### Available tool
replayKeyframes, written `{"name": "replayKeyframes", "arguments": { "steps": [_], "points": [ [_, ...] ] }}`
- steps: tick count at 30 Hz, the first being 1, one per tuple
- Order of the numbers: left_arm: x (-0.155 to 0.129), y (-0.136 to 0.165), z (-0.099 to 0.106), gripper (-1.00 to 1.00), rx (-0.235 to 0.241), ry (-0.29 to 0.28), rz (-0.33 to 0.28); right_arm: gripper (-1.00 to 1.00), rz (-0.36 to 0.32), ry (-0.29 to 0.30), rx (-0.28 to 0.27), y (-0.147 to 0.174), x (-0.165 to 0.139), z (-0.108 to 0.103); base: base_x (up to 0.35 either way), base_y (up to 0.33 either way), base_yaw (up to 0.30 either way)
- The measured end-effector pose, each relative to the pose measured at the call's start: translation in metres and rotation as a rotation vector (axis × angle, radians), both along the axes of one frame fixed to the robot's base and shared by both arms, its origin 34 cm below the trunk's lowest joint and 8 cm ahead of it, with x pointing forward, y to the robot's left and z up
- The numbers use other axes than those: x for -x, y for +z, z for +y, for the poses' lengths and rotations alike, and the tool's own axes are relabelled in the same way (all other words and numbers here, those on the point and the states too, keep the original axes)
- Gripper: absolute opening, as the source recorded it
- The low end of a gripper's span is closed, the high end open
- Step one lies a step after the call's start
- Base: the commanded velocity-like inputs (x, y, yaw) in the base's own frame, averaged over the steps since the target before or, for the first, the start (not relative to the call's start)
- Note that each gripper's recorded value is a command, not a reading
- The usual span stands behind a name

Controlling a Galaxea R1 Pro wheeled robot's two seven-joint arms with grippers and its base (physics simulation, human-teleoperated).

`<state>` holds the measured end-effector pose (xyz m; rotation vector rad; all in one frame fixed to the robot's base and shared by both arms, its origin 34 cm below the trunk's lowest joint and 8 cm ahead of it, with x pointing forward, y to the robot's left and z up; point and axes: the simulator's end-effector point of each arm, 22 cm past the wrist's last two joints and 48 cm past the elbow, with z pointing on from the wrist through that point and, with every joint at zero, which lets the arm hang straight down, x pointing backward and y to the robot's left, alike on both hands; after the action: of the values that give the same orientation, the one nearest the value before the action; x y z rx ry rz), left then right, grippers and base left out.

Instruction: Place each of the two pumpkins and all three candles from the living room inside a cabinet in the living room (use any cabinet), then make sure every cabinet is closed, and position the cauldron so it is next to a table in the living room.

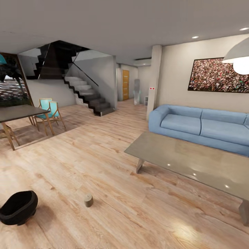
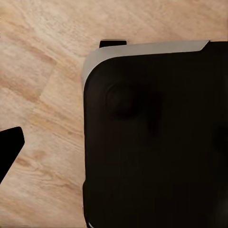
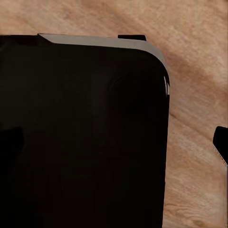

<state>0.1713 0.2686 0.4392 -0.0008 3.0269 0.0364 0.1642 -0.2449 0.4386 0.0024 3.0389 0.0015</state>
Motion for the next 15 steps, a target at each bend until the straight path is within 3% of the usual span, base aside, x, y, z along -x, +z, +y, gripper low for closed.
{"name": "replayKeyframes", "arguments": {
  "steps": [6, 8, 11, 15],
  "points": [
    [0.0, 0.0, -0.009, 1.0, 0.013, 0.002, -0.001, 1.0, 0.005, 0.0, 0.0, 0.0, 0.0, 0.0, 0.0, 0.0, 0.279],
    [-0.006, 0.0, -0.013, 1.0, 0.02, 0.003, -0.012, 1.0, -0.027, 0.0, 0.001, 0.001, -0.018, 0.001, 0.0, 0.0, 0.276],
    [-0.041, 0.004, -0.013, 1.0, 0.019, 0.016, -0.078, 1.0, -0.052, -0.001, -0.003, 0.003, -0.046, 0.005, 0.0, 0.0, 0.275],
    [-0.092, 0.012, -0.008, 1.0, 0.02, 0.085, -0.171, 1.0, -0.089, 0.0, -0.012, 0.01, -0.092, 0.013, 0.0, 0.0, 0.265]
  ]
}}
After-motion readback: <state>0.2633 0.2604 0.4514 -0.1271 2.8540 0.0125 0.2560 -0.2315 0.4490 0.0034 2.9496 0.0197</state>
